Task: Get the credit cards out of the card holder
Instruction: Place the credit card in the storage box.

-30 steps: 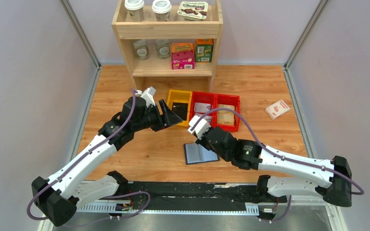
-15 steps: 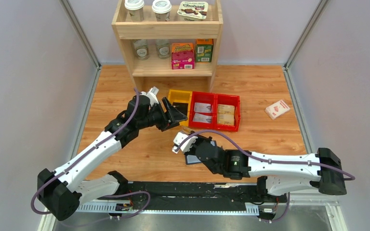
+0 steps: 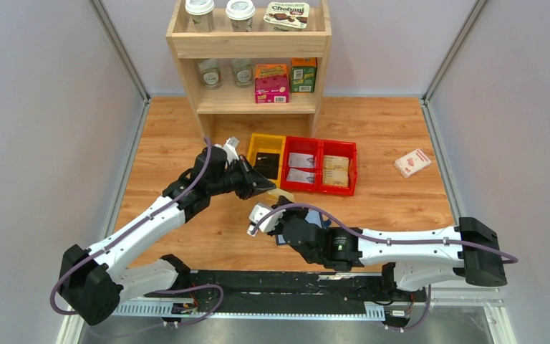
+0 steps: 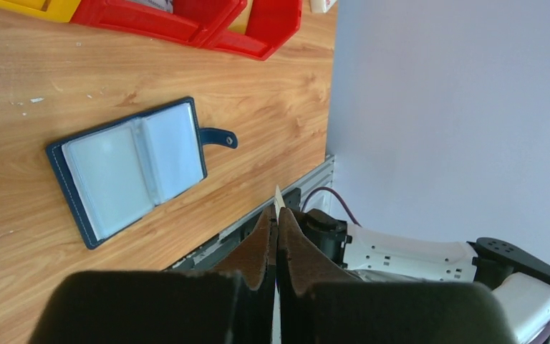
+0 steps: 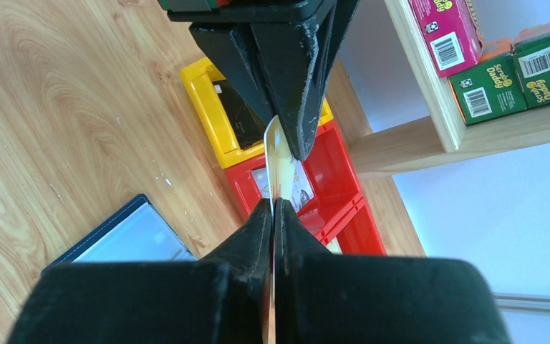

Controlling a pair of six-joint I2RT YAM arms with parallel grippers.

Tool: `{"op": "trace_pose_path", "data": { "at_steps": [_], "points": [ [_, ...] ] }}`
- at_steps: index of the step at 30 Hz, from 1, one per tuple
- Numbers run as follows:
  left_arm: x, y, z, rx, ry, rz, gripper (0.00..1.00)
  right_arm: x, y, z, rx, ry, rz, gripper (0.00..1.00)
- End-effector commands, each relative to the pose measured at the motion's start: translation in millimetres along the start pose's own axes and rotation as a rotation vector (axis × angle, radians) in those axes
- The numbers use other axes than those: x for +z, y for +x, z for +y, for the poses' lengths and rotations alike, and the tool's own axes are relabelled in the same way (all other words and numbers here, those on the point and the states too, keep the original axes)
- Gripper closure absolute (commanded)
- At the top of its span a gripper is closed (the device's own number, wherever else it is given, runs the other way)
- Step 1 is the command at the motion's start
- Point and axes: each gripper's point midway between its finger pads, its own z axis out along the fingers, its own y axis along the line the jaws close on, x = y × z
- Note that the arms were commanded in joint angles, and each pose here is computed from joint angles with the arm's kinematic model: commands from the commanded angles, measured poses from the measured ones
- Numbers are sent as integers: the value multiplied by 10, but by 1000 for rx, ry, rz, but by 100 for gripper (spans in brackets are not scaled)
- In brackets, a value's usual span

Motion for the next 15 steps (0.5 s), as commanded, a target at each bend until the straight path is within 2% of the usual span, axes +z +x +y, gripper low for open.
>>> {"op": "trace_pose_path", "data": {
  "at_steps": [1,3,6,7,10,15],
  "points": [
    [-56,-4,-137,34,66,-14,100,-1,-84,-70,85,41,-14,96],
    [-61,-21,-148,46,81,-29,100,-19,-82,-52,140,18,1,82],
    [-57,-67,-82,62,78,-72,100,-80,-80,-16,262,-57,-1,55],
    [-79,-86,-117,76,96,-90,100,-98,-78,-3,315,-82,-2,42],
    [-102,-134,-42,88,79,-132,100,-199,-70,29,475,-170,-16,20],
    [-153,-211,-48,116,103,-194,100,-302,-40,-161,910,-284,-99,12]
  ]
}}
